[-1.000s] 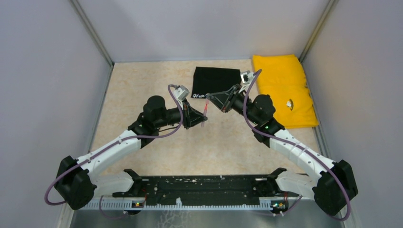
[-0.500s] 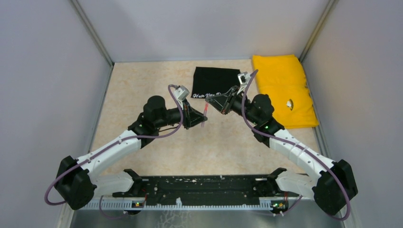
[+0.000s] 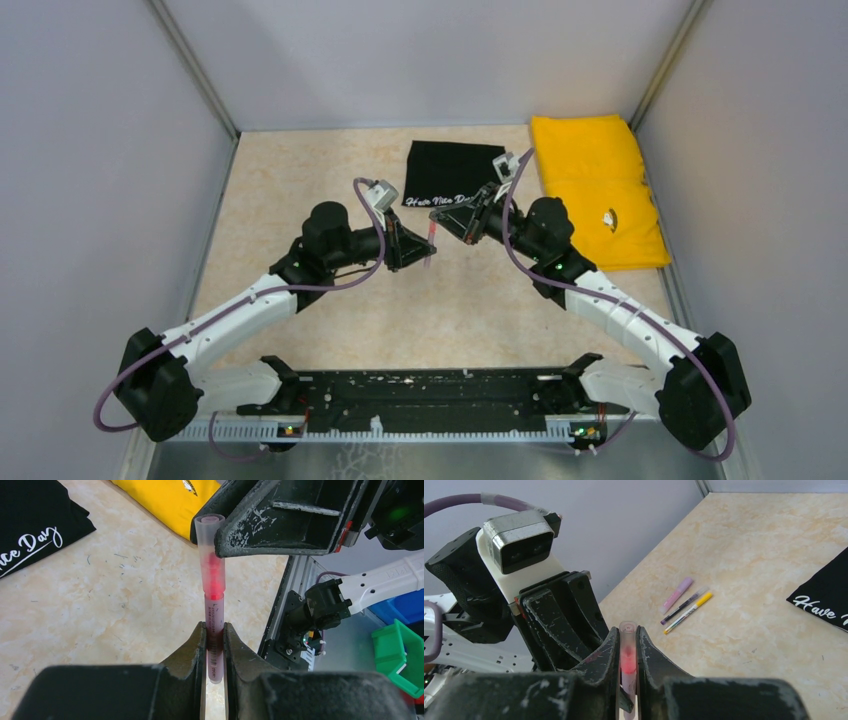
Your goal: Insert the pens into the pen caps
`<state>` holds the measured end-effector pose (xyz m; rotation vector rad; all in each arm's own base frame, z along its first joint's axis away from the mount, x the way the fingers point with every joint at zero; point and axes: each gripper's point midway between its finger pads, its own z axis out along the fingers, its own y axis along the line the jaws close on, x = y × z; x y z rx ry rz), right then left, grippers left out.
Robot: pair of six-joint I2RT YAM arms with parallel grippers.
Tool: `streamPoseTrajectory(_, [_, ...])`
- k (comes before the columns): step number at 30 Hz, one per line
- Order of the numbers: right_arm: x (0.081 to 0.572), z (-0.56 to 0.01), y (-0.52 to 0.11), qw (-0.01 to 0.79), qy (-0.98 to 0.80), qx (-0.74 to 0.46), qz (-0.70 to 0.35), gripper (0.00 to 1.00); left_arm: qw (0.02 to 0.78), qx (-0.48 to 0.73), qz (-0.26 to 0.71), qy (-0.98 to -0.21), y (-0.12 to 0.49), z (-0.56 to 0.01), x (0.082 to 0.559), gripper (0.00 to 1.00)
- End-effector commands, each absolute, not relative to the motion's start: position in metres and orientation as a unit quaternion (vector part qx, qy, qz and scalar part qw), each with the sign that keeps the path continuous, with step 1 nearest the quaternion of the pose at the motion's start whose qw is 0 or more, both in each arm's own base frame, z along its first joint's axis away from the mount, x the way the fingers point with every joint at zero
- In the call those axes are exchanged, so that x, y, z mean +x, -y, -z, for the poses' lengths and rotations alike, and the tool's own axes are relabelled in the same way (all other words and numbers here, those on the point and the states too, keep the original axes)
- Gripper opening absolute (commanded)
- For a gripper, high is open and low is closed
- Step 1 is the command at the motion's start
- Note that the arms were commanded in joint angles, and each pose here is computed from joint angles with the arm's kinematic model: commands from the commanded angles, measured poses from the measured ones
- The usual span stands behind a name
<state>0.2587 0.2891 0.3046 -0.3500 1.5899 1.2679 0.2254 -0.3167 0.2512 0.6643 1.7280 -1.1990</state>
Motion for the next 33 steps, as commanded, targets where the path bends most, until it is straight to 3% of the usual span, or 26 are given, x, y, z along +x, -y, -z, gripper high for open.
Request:
streamPoseTrajectory(1, [0.249,-0.306,-0.293,0.507,-0.656,-0.177,-0.529,0.15,0.497,0.258,0.495,-0.664,0.317,-0.289,0.230,0.00])
streamPoseTrajectory(7, [0.254,-0.312,-0.285,0.520,-0.661,-0.147,-0.521,0.37,0.500,0.254,0.494,-0.665,0.315,-0.289,0.230,0.00])
streamPoseTrajectory(20, [0.273,-0.348,-0.272,0.537,-0.678,-0.075,-0.496,0.60,0.486,0.272,0.483,-0.675,0.314,-0.277,0.227,0.00])
streamPoseTrajectory(27, [0.272,-0.352,-0.283,0.520,-0.676,-0.093,-0.513,0.61,0.478,0.281,0.472,-0.685,0.315,-0.270,0.230,0.00])
streamPoseTrajectory(33, [0.277,-0.335,-0.293,0.491,-0.702,-0.108,-0.505,0.51,0.473,0.284,0.474,-0.686,0.317,-0.268,0.230,0.00])
